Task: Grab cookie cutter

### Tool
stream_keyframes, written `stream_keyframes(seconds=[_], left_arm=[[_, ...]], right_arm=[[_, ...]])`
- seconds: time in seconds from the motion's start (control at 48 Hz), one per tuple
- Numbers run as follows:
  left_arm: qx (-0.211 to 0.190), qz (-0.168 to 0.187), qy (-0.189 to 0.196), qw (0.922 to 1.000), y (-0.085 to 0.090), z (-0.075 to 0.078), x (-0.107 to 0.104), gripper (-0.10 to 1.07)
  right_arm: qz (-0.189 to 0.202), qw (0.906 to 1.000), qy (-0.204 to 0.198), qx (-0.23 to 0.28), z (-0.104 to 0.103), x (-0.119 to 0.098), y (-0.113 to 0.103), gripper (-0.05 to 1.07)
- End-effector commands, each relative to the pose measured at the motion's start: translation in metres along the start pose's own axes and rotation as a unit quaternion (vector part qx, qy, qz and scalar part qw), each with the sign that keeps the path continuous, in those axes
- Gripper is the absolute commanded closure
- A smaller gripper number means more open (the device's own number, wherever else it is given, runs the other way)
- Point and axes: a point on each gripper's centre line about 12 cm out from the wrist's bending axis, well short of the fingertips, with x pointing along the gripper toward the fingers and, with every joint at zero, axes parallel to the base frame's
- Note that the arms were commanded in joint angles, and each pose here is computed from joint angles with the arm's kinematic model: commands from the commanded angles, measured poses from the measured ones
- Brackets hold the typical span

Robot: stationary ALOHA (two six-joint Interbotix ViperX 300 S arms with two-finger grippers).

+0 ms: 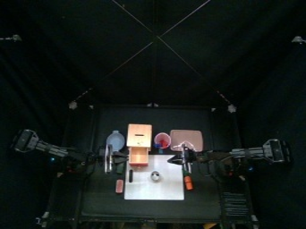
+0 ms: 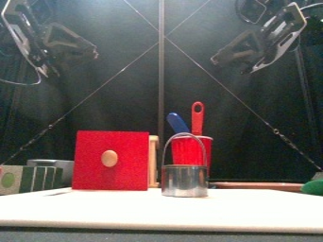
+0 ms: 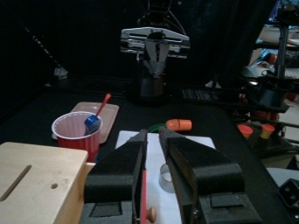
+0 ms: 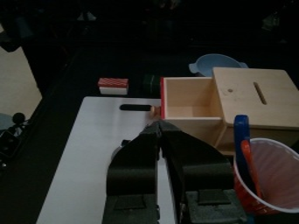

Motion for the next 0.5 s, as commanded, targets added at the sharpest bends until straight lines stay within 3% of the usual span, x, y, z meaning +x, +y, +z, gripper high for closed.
stream_keyframes(seconds=[0.0, 0.229, 0.333, 0.479], left_arm=[[0.0, 0.0, -0.011, 0.9999, -0.001, 0.007, 0.003, 0.35], [-0.001, 0.0, -0.008, 1.0, -0.001, 0.005, 0.003, 0.35], [0.0, 0.003, -0.007, 1.0, 0.001, 0.005, 0.003, 0.35], [-0.001, 0.004, -0.006, 1.0, 0.001, 0.005, 0.003, 0.35]], right_arm=[[-0.01, 0.9999, -0.006, 0.003, 0.011, 0.001, -0.004, 0.76], [-0.048, 0.9946, 0.089, 0.022, 0.001, 0.018, -0.01, 0.69], [-0.059, 0.9884, 0.132, 0.045, -0.002, 0.028, -0.007, 0.55], [-0.062, 0.9763, 0.196, 0.068, -0.004, 0.041, 0.005, 0.26]])
